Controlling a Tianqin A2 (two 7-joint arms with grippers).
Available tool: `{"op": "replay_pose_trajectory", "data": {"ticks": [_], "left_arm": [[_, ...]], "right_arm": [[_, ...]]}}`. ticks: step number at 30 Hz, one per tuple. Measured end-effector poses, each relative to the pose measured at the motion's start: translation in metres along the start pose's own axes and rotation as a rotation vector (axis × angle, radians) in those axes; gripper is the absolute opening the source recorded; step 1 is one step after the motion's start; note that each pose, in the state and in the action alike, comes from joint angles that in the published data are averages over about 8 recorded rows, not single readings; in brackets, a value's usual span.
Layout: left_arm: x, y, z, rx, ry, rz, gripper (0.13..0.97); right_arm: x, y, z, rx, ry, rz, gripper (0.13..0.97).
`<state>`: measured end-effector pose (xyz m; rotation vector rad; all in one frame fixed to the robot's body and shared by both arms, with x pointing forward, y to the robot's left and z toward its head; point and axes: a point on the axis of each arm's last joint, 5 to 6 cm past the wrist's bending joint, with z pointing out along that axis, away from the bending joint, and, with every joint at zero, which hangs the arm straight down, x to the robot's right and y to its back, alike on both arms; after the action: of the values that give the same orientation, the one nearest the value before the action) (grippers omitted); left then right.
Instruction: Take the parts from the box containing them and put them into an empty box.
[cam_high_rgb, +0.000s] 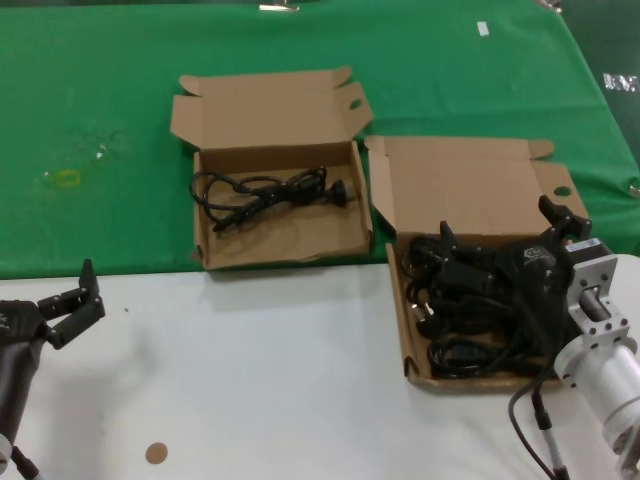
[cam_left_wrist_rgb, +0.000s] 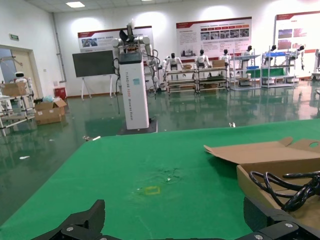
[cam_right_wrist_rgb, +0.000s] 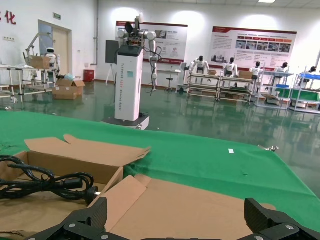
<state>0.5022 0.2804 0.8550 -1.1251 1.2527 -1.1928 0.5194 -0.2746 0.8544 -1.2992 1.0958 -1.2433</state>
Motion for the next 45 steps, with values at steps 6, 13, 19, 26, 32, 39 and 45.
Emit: {"op": "replay_pose_trajectory", "data": {"ticks": [6, 13, 19, 26, 32, 39, 45], "left_arm": [[0.0, 0.0, 0.0, 0.0, 0.0, 0.0, 0.966], [0.0, 0.0, 0.0, 0.0, 0.0, 0.0, 0.966], [0.0, 0.0, 0.0, 0.0, 0.0, 0.0, 0.966], [0.0, 0.0, 0.0, 0.0, 0.0, 0.0, 0.966], [0.0, 0.0, 0.0, 0.0, 0.0, 0.0, 0.966], [0.0, 0.0, 0.0, 0.0, 0.0, 0.0, 0.966], [0.0, 0.0, 0.0, 0.0, 0.0, 0.0, 0.966]], "right_arm": [[0.0, 0.0, 0.0, 0.0, 0.0, 0.0, 0.966], [0.0, 0.0, 0.0, 0.0, 0.0, 0.0, 0.966], [0.0, 0.0, 0.0, 0.0, 0.0, 0.0, 0.966], [0.0, 0.0, 0.0, 0.0, 0.0, 0.0, 0.966], [0.0, 0.0, 0.0, 0.0, 0.0, 0.0, 0.966], [0.0, 0.0, 0.0, 0.0, 0.0, 0.0, 0.966], [0.0, 0.0, 0.0, 0.0, 0.0, 0.0, 0.966]]}}
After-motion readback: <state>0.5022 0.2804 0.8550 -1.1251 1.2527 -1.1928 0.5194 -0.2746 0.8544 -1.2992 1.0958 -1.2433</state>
